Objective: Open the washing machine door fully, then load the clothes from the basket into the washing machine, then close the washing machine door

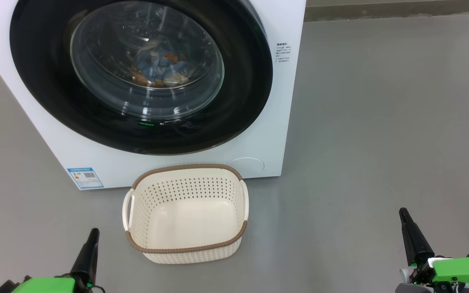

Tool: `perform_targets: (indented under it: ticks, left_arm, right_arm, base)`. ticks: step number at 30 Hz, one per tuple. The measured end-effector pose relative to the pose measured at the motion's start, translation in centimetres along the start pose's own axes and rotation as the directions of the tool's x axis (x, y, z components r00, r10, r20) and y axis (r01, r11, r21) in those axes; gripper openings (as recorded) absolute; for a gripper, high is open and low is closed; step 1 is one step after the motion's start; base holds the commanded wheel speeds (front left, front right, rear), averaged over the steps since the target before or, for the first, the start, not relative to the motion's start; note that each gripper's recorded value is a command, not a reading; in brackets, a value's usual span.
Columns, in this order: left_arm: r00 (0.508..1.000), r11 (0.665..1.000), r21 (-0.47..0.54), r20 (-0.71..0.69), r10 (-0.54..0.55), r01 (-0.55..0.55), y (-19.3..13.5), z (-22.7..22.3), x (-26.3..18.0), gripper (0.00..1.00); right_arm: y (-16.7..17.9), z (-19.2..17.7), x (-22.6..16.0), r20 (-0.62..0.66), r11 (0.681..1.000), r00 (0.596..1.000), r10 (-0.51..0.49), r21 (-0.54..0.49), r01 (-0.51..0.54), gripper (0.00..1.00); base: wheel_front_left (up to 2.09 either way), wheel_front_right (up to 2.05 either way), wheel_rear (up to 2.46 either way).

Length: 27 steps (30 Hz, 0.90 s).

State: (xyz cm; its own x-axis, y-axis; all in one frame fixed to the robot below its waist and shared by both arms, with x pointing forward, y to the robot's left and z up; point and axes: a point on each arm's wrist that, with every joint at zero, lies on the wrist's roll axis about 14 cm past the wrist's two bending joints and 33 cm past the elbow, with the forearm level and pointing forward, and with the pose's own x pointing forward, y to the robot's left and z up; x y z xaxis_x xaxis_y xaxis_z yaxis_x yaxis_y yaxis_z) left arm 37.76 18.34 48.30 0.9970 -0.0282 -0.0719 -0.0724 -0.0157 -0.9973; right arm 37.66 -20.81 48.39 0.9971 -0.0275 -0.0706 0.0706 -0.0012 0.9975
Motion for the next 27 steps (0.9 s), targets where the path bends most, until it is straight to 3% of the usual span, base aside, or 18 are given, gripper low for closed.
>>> perform_targets:
  ticks: [27]
  left_arm:
    - [1.000,1.000,0.003,0.001,0.000,0.000,-0.01,0.10,0.00,0.00]
  right_arm:
    - [-0.01,0.06,-0.01,0.003,1.000,1.000,0.000,0.002,0.000,0.00]
  base:
    - [0.00,0.00,0.00]
